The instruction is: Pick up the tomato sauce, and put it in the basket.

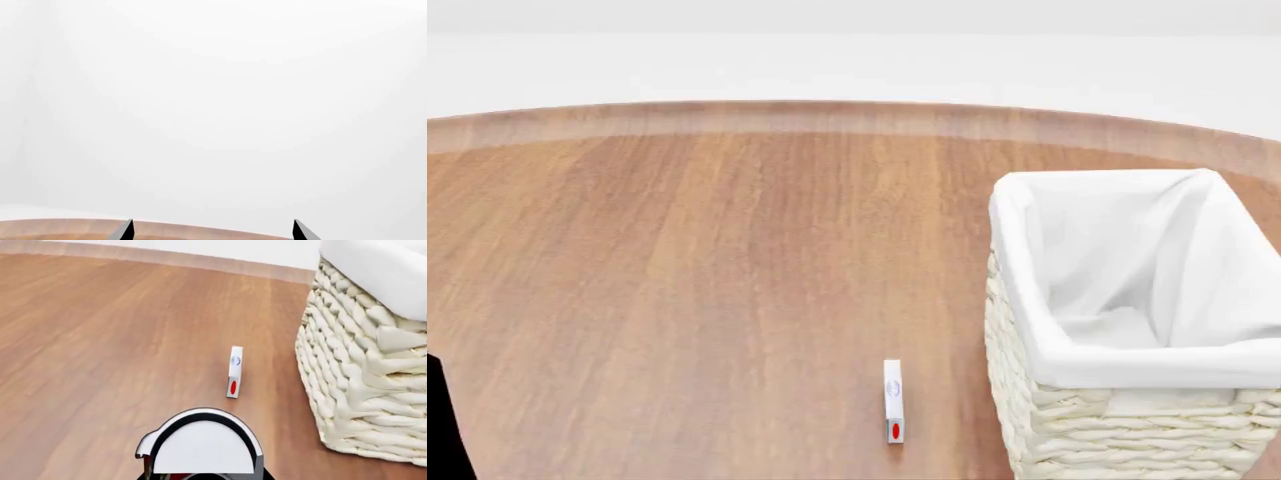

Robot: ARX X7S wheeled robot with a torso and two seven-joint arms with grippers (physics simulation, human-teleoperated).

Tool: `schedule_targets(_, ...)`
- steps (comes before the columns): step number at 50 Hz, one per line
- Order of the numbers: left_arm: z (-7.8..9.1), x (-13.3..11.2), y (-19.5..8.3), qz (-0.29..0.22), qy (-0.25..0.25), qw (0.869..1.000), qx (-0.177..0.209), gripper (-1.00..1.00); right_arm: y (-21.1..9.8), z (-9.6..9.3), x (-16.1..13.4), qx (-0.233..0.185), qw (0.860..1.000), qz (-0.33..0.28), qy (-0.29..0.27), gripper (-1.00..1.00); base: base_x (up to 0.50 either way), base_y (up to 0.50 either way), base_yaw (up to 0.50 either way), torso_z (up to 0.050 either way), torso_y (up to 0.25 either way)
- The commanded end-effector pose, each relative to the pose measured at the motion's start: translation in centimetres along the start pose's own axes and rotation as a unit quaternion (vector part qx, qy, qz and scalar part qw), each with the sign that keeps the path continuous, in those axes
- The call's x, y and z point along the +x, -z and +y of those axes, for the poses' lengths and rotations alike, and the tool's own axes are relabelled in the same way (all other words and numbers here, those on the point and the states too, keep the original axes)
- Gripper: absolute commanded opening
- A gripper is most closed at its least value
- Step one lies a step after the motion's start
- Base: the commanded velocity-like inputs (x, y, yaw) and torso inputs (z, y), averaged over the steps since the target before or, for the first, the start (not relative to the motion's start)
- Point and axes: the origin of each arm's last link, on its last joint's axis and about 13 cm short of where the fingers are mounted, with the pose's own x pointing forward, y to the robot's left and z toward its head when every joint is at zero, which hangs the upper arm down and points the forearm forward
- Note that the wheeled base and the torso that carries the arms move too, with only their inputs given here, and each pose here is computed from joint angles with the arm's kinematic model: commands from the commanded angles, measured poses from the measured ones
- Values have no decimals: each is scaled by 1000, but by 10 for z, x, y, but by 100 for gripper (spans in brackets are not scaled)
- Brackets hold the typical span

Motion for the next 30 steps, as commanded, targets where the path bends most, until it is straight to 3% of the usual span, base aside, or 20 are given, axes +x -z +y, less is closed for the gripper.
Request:
schedule_targets(1,3,0,-2,-2,-2,1000,-1,100,-19,-10,25,-46,999,-12,9,-100,0,0,0,0,0)
schedule_targets(10,3,-1,0,2,-3,1000,-1,100,-60,-25,39,-66,997,-38,24,-100,0,0,0,0,1)
schedule_targets(20,4,-2,0,2,-5,1000,-2,100,-85,-31,49,-89,995,-49,19,-100,0,0,0,0,0)
schedule_targets(30,3,-3,-1,2,-4,1000,-4,100,-129,-38,58,-113,990,-80,18,-100,0,0,0,0,0)
